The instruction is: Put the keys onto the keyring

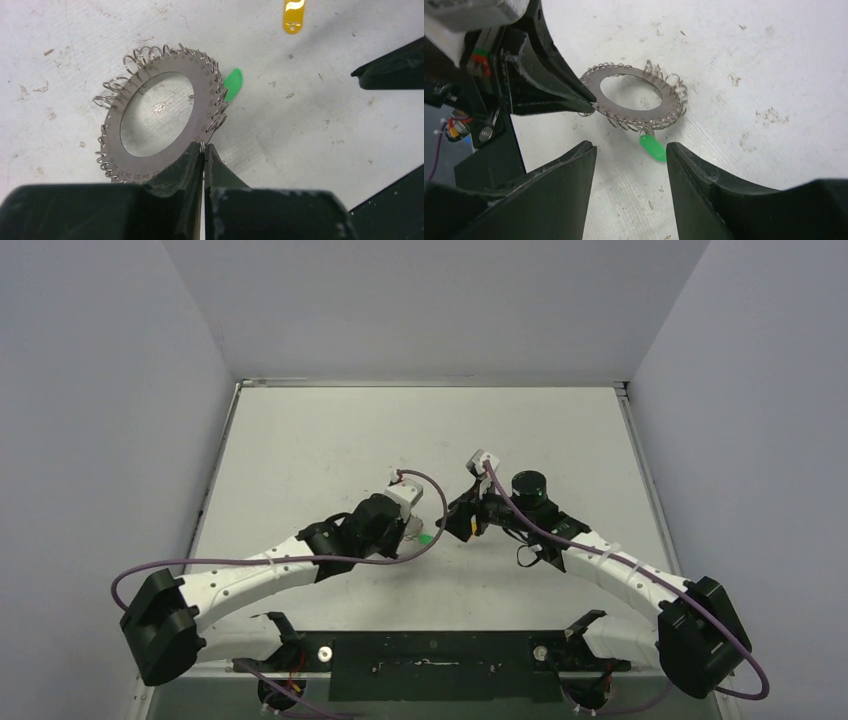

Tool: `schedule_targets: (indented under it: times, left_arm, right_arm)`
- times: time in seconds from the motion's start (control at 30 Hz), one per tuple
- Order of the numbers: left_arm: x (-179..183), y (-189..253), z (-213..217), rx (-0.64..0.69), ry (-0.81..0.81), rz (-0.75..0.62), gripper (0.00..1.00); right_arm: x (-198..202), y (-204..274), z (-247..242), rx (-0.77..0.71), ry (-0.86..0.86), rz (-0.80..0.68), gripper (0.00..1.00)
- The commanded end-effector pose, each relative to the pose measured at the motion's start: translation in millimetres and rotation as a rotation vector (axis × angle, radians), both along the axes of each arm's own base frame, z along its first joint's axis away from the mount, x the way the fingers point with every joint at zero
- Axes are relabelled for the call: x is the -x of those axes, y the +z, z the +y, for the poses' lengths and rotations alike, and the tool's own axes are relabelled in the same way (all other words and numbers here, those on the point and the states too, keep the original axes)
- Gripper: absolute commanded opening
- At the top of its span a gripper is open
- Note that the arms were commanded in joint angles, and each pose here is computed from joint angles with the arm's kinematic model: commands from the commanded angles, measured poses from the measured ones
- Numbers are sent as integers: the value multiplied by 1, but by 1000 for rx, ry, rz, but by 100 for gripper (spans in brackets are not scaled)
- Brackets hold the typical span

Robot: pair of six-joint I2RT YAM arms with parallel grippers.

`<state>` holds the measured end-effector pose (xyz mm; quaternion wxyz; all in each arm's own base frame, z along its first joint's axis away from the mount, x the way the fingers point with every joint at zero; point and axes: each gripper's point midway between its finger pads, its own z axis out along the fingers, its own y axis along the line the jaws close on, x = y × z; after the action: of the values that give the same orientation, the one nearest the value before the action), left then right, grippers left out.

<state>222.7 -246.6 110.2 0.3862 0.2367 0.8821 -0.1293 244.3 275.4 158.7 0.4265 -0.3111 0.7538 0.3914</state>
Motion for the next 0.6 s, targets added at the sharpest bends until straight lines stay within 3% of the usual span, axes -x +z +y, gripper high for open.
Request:
schedule_targets:
  times: [0.0, 0.33, 0.57]
  left_arm:
    - [9, 38, -8, 92, -156, -123, 0]
    - [53, 90, -23, 339, -526, -431, 0]
    - [62, 117, -26, 414, -589, -532, 0]
  right_arm:
    - [18, 53, 15, -142, 201, -318, 55]
    - [66, 73, 39, -140, 482, -520, 58]
    - [90, 66, 57, -95, 599, -588, 56]
